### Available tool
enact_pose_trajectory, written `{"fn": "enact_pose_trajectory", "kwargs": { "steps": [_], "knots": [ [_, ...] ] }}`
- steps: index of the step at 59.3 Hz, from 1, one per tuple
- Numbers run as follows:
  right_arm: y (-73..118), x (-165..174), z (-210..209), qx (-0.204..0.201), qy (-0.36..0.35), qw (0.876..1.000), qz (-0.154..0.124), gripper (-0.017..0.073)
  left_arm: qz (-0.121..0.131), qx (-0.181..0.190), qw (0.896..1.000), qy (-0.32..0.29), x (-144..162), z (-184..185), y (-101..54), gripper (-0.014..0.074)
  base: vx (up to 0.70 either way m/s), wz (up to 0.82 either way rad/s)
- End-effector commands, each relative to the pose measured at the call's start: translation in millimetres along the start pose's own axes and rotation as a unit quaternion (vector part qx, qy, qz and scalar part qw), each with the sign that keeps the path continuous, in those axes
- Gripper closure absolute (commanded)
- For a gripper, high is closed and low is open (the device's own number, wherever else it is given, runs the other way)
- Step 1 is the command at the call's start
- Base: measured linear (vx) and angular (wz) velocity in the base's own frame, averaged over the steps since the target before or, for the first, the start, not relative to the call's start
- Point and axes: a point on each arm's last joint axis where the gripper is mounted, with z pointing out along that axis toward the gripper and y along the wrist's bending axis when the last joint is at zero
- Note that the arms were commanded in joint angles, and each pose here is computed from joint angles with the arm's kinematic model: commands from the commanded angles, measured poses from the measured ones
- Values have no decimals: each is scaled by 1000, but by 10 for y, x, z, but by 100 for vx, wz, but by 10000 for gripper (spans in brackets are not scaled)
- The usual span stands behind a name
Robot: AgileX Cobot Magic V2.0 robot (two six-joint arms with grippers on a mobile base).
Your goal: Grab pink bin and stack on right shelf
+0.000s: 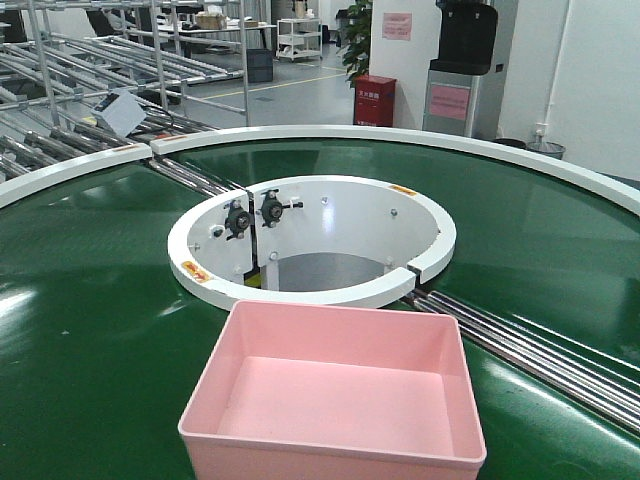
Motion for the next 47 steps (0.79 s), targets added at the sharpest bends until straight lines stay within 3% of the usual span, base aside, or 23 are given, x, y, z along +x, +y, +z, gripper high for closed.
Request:
{"fn": "enact_pose_trajectory", "kwargs": {
  "steps": [1,9,16,20,25,31,39,47],
  "knots": [
    [-10,-306,-18,0,-85,996,23,568,-4,10,995,-95,-272,-31,-19,600,0,0],
    [-33,-826,-65,4,-82,997,6,568,-4,8,992,-127,-805,-85,-24,600,0,0],
    [-66,-1175,-2,12,3,1000,-8,568,3,-6,1000,-29,-1177,-10,-11,600,0,0],
    [-82,-1280,103,15,73,997,-19,568,16,-13,999,44,-1279,74,-2,600,0,0],
    [-91,-1268,268,11,166,985,-36,568,23,-17,993,111,-1339,212,4,600,0,0],
    [-83,-1148,486,5,234,972,-31,568,-2,-17,987,159,-1273,374,-3,600,0,0],
    [-75,-992,723,1,293,956,-30,564,-20,-12,985,173,-1234,507,-18,598,0,0],
    [-69,-850,938,-4,354,935,-31,463,-8,-11,976,215,-1134,648,-16,505,0,0]
  ]
}}
